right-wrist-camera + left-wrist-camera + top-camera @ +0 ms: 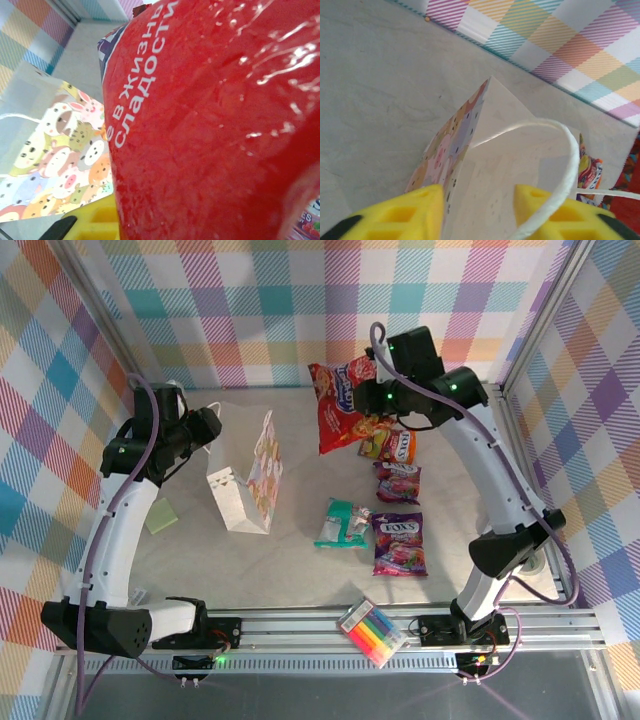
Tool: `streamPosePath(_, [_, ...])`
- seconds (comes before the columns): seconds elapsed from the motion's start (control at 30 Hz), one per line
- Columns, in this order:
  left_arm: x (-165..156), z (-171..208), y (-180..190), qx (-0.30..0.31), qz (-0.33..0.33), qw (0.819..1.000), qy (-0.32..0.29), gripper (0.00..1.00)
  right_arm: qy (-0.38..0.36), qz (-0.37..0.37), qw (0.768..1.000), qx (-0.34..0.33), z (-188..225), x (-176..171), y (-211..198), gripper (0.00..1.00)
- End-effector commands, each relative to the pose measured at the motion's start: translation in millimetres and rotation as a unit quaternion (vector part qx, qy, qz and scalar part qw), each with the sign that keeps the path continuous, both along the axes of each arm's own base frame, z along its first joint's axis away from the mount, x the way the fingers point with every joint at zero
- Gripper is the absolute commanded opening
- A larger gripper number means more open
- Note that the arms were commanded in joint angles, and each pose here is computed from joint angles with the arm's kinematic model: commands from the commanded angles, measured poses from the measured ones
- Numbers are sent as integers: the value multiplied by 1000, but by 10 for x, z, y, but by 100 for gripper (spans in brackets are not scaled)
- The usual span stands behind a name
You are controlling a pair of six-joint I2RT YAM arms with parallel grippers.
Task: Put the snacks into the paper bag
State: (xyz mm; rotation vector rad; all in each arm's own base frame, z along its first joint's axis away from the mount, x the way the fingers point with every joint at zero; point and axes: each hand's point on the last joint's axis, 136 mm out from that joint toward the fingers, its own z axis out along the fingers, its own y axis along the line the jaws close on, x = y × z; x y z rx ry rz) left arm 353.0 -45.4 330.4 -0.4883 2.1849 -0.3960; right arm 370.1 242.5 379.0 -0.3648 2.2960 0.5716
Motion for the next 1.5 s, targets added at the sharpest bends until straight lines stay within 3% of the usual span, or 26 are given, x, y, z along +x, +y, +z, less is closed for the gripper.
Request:
streamPosePath(0.0, [-49,-24,-1,-12,-1,1000,9,46,-87,12,996,36,618,-73,-2,0])
streamPosePath(0.23, [-153,-355,-39,6,-28,997,78,48,-111,11,993,47,848,-146,-39,0])
streamPosePath(0.5, [-183,-578,-55,20,-46,992,114,47,-139,16,988,66,1110,-215,-48,0])
streamPosePath(0.63, [-189,-726,-72,15,-47,989,142,41,-142,20,987,71,1162,-241,-49,0])
streamPosePath(0.9, [-191,-704,-265,-50,-61,989,121,10,-153,32,983,94,1301,-335,-27,0])
streamPosePath(1.2, [-260,-575,-488,-60,-87,988,112,4,-193,19,975,109,1535,-343,-90,0])
streamPosePath(1.47, [-293,-746,-761,-6,-121,982,146,6,-209,8,972,112,1628,-362,-149,0])
